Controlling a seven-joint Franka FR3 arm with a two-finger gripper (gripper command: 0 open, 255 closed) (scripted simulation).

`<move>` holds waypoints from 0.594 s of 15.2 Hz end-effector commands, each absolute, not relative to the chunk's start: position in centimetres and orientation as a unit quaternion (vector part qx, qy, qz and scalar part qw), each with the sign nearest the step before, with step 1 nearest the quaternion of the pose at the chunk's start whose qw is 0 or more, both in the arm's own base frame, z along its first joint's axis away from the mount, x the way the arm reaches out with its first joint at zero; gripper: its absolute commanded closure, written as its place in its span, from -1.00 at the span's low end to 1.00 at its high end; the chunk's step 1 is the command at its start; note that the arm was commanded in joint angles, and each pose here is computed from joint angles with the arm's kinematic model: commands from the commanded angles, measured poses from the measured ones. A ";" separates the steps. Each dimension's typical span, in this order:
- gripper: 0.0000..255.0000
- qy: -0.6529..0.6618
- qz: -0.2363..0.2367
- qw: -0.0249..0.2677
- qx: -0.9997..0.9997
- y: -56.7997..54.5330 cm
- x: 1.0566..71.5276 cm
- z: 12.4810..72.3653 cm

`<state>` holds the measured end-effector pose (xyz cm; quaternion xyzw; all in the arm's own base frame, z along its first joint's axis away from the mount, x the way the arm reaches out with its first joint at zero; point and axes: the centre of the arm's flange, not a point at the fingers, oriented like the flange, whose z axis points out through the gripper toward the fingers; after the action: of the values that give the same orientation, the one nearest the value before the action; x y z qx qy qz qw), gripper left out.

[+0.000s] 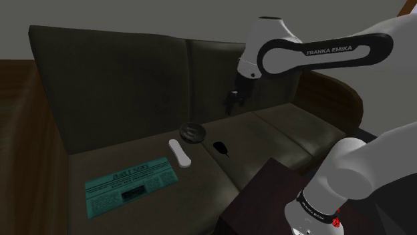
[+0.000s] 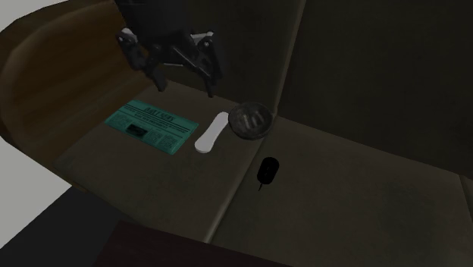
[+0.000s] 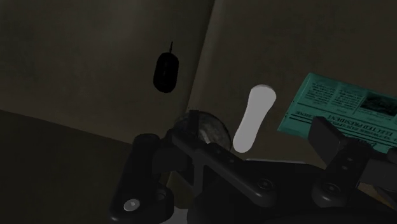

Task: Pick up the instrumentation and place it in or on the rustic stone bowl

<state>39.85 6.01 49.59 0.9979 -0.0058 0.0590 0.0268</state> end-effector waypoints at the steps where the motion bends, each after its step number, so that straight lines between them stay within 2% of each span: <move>1: -1.00 -0.011 0.058 0.025 0.998 6.2 41.6 47.3; 9: -1.00 -0.029 0.050 0.018 0.998 7.7 47.8 38.8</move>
<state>46.88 7.68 39.93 0.9982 -0.0260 0.0509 0.0188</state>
